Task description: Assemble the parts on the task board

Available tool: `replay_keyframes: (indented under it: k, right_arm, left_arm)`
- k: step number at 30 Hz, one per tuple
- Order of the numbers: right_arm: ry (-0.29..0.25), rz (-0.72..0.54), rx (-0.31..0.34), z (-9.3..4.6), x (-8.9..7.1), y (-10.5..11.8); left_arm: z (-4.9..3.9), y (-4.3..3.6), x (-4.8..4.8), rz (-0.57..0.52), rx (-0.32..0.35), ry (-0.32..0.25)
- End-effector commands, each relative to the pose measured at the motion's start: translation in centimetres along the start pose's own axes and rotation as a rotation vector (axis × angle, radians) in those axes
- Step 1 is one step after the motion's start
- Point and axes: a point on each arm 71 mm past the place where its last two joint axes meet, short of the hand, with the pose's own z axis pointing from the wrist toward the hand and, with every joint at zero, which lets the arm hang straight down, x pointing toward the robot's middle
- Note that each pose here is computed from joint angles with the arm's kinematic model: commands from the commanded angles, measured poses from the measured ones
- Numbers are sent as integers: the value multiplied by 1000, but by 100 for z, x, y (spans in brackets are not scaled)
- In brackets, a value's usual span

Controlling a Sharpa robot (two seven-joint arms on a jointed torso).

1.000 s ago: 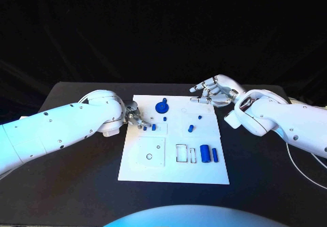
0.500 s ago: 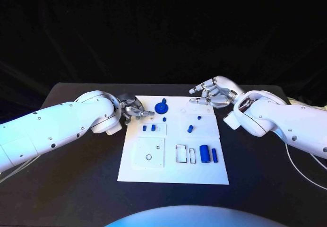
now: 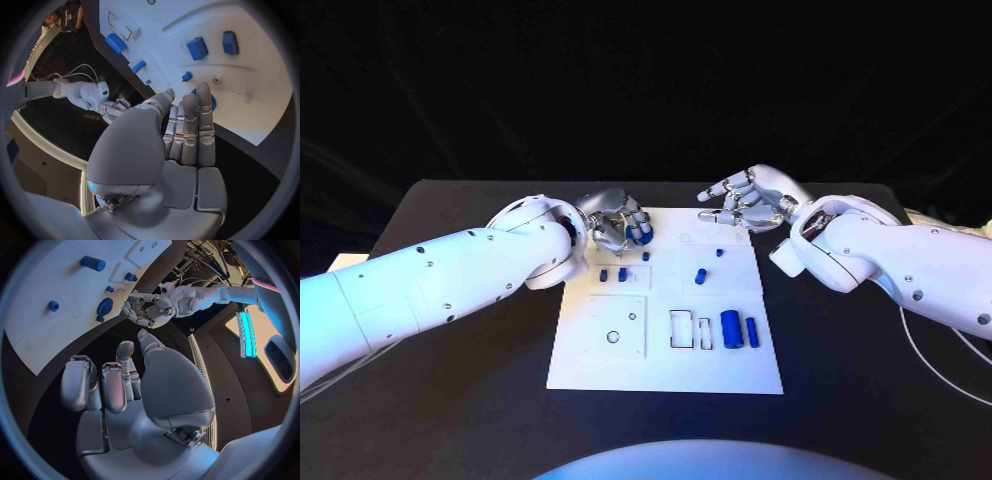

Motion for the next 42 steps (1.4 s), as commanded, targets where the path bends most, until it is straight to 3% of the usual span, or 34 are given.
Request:
replay_keyframes:
  k: [1, 11, 22, 42]
  right_arm:
    - [-7, 0, -8, 7, 6, 10]
    - [0, 2, -17, 8, 20, 28]
    - [1, 2, -22, 13, 27, 39]
    - [4, 2, -21, 13, 25, 37]
  left_arm:
    - [38, -101, 36, 159, 133, -19]
    - [159, -100, 201, 293, 103, 36]
    - [246, -86, 294, 352, 54, 50]
    - [260, -52, 326, 374, -3, 76]
